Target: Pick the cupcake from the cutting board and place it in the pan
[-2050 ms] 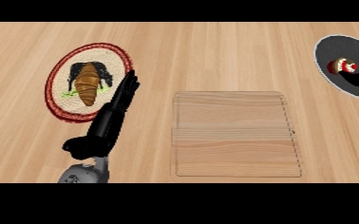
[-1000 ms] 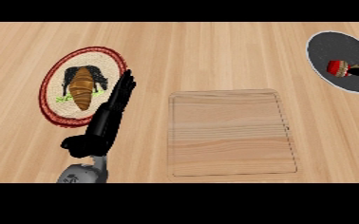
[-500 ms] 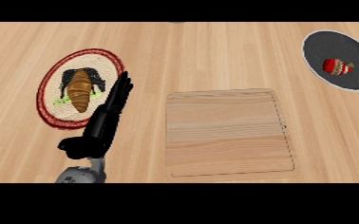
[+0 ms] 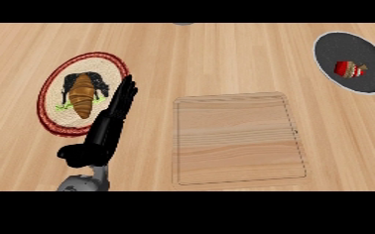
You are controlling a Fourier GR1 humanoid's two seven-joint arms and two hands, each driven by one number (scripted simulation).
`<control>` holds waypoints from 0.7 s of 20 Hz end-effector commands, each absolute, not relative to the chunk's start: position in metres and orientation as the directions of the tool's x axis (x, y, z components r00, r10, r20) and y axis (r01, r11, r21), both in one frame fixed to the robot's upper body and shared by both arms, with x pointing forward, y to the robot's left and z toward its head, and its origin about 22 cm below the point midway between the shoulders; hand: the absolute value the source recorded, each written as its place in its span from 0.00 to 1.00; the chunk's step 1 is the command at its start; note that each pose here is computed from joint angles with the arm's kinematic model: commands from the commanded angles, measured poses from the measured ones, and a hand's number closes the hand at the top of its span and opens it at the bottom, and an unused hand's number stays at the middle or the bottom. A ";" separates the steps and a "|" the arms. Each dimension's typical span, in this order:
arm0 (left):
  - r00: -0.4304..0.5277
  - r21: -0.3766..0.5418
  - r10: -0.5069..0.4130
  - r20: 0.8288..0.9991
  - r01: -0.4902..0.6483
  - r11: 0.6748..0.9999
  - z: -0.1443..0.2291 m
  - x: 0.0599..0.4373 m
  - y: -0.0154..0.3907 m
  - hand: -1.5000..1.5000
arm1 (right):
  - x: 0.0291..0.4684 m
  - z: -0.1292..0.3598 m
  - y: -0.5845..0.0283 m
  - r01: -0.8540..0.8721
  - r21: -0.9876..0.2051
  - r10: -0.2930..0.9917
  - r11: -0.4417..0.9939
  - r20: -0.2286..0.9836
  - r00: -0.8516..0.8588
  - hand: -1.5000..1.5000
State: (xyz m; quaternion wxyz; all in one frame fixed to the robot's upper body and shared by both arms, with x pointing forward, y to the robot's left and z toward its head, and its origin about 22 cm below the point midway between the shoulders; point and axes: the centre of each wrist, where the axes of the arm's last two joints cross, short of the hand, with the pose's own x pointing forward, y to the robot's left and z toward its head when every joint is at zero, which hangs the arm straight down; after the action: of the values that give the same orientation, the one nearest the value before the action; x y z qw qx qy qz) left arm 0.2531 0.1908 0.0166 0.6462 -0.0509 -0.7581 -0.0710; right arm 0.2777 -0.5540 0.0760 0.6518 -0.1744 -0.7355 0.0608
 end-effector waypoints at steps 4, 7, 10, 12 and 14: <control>-0.147 0.033 -0.006 0.989 0.177 0.984 0.016 0.248 0.195 0.50 | 0.257 0.061 -0.562 0.078 -0.291 0.300 0.953 0.942 -0.148 0.00; -0.152 0.029 -0.006 0.988 0.150 0.988 0.022 0.255 0.191 0.50 | 0.253 0.048 -0.557 0.078 -0.316 0.325 0.945 0.931 -0.166 0.00; -0.146 0.050 -0.025 0.989 0.172 0.984 0.020 0.250 0.201 0.50 | 0.262 0.067 -0.561 0.103 -0.349 0.362 0.931 0.919 -0.157 0.00; -0.148 0.048 -0.024 0.989 0.162 0.986 0.011 0.252 0.203 0.50 | 0.249 0.064 -0.568 0.090 -0.344 0.354 0.935 0.924 -0.146 0.00; -0.148 0.046 -0.024 0.989 0.147 0.988 0.014 0.251 0.202 0.50 | 0.252 0.062 -0.565 0.093 -0.367 0.377 0.926 0.916 -0.140 0.00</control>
State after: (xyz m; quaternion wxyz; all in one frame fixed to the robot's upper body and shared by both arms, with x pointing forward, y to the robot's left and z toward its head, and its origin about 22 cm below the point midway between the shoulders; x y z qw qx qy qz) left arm 0.2505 0.1984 0.0138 0.6502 -0.0470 -0.7553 -0.0679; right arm 0.2577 -0.5630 0.0657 0.6562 -0.2060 -0.7194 0.0973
